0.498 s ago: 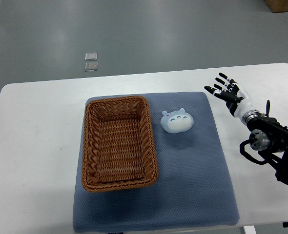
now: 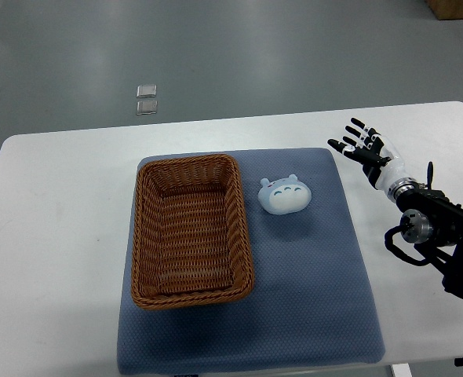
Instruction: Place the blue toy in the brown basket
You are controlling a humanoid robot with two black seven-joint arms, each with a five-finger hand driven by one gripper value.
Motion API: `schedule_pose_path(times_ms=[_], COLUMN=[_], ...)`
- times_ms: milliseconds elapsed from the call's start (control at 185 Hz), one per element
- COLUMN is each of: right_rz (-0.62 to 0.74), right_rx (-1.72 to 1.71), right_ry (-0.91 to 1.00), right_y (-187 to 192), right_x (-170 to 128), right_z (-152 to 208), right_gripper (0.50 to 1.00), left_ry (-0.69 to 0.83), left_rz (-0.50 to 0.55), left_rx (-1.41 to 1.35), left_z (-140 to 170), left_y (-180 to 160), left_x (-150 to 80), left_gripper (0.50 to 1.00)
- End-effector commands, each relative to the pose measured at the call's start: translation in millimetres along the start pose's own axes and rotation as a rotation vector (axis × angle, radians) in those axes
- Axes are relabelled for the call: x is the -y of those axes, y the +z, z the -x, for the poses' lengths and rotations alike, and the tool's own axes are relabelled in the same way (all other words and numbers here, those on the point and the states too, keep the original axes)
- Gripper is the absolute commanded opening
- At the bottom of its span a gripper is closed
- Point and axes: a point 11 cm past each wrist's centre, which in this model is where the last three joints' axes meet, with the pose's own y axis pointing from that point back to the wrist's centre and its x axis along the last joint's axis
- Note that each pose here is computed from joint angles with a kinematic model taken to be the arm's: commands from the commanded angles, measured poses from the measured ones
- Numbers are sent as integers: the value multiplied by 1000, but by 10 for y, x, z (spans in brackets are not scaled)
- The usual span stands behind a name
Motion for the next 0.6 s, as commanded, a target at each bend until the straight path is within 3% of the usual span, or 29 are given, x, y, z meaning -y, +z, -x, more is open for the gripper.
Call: schedule_pose_path(times_ms=[0,596], right_rz=[0,-1], right_rx=[0,-10], right_ry=[0,-8], right_y=[1,-15], right_x=[0,0], right_z=[0,3], right_gripper=[909,911], left_ry=[0,3], left_rz=[0,-3], left_rx=[0,0], left_z=[-2,-10], left_y=[0,-19], left_x=[0,0], left_gripper=[1000,1000])
